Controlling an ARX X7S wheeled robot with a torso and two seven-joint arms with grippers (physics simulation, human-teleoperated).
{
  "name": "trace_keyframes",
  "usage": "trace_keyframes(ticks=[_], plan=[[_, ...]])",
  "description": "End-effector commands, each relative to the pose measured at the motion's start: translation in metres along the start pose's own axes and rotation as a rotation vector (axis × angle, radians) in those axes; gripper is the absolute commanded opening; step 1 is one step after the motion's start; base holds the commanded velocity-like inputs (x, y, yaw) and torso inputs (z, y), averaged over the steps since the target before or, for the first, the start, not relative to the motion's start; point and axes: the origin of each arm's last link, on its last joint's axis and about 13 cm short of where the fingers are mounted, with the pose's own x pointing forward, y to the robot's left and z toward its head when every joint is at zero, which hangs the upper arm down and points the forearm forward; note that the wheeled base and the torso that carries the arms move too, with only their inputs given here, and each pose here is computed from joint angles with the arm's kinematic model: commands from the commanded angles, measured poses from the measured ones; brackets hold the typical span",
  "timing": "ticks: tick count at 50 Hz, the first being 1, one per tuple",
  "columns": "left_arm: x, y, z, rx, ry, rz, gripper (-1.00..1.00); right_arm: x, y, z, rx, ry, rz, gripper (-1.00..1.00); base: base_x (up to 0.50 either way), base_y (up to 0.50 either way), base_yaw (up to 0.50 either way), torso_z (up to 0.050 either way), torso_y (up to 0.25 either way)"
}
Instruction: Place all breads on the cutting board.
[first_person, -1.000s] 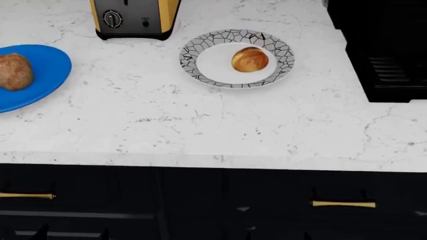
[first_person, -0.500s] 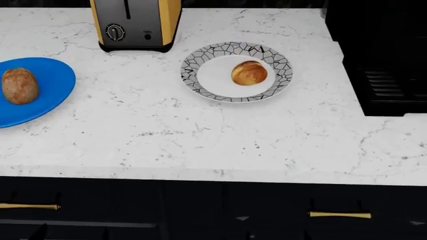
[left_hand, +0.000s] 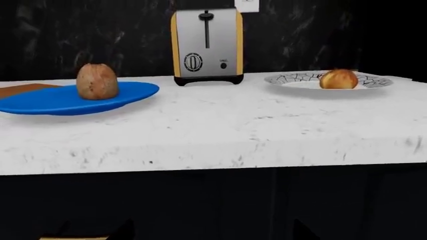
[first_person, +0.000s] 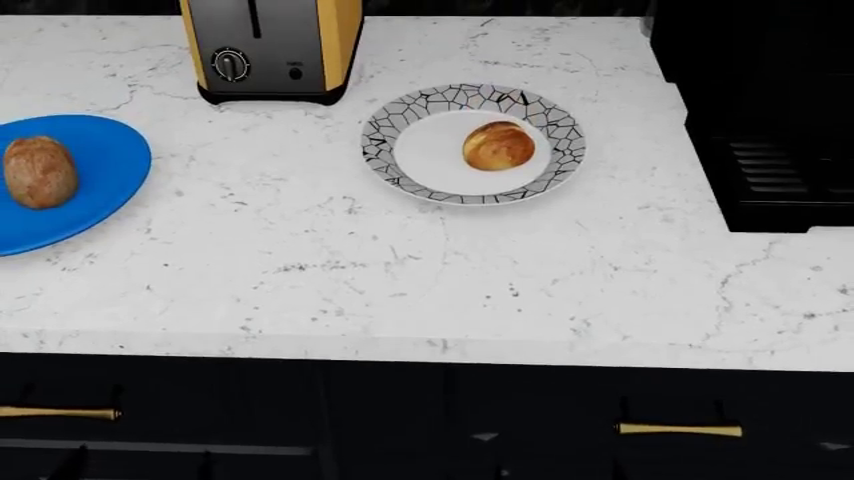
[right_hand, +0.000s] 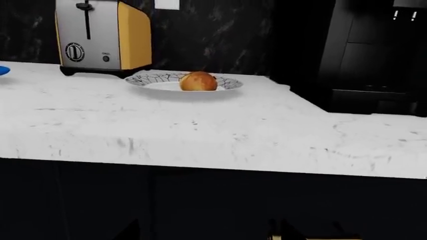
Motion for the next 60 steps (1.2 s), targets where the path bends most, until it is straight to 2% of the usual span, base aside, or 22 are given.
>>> trace_keyframes(ticks=[1,3,16,18,25,28,41,51,60], plan=[[0.001,0.001,0.041,-0.015,-0.011,0.023,1.0,0.001,0.0,0.039,-0.047,-0.015,0.027,1.0,0.0,0.0,0.0,0.0,0.0],[0.002,0.001,0.065,-0.021,-0.012,0.024,1.0,0.003,-0.002,0.058,-0.05,-0.021,0.028,1.0,0.0,0.0,0.0,0.0,0.0],[-0.004,-0.001,0.141,0.02,-0.018,-0.037,1.0,0.001,-0.01,0.126,-0.079,-0.089,0.052,1.0,0.0,0.0,0.0,0.0,0.0],[-0.006,-0.001,0.151,-0.017,-0.015,-0.043,1.0,0.0,-0.011,0.135,-0.086,-0.104,0.061,1.0,0.0,0.0,0.0,0.0,0.0],[-0.014,-0.003,0.183,0.039,-0.056,-0.045,1.0,-0.003,-0.013,0.167,-0.101,-0.153,0.078,1.0,0.0,0.0,0.0,0.0,0.0],[-0.02,-0.001,0.198,0.075,-0.077,-0.093,1.0,-0.005,-0.016,0.18,-0.116,-0.173,0.081,1.0,0.0,0.0,0.0,0.0,0.0],[-0.039,0.004,0.237,0.098,-0.115,-0.062,1.0,-0.015,-0.022,0.215,-0.141,-0.231,0.084,1.0,0.0,0.0,0.0,0.0,0.0],[-0.049,0.006,0.252,0.089,-0.159,-0.028,1.0,-0.026,-0.023,0.238,-0.16,-0.264,0.071,1.0,0.0,0.0,0.0,0.0,0.0],[-0.051,0.008,0.256,0.068,-0.175,-0.002,1.0,-0.029,-0.023,0.244,-0.114,-0.296,0.084,1.0,0.0,0.0,0.0,0.0,0.0]])
